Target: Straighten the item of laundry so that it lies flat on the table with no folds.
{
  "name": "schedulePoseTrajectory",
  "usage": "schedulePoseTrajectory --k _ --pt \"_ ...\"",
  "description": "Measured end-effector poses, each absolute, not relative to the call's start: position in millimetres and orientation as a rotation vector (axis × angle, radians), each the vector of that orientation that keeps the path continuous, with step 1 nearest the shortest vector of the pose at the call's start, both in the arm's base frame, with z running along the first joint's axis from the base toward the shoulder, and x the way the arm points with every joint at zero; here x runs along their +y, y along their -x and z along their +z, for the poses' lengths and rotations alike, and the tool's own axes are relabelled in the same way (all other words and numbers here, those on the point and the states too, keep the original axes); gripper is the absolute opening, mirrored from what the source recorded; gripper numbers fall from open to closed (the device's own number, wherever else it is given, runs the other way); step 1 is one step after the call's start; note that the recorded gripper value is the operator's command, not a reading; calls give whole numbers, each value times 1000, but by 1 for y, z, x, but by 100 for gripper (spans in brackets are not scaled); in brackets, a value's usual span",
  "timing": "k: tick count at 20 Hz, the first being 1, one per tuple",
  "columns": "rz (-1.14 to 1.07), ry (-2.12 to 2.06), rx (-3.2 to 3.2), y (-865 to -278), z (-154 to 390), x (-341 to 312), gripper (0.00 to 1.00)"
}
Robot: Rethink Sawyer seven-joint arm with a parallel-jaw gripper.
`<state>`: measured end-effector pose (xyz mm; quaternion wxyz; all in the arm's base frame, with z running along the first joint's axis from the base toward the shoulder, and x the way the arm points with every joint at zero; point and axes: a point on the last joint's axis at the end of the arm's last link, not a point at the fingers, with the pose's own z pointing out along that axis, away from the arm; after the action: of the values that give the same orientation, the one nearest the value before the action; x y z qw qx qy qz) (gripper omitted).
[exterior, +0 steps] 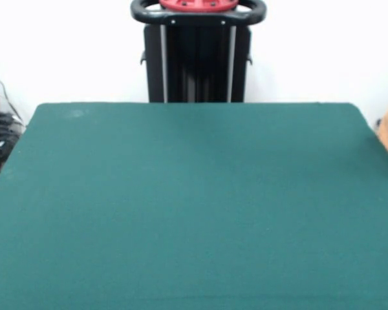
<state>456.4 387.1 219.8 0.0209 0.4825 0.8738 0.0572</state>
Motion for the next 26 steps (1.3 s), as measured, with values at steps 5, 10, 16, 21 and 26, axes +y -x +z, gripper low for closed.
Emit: schedulePoseTrajectory --k 5,10,16,21,26 --pt "205 -1558 2637 -481 194 367 0" --pt "227 -1670 2571 -505 171 332 0" --pt "210 -1780 2517 -533 146 266 0" --pt "171 -1800 2526 -546 133 195 0" --pt "132 -1787 2516 -557 127 105 0"
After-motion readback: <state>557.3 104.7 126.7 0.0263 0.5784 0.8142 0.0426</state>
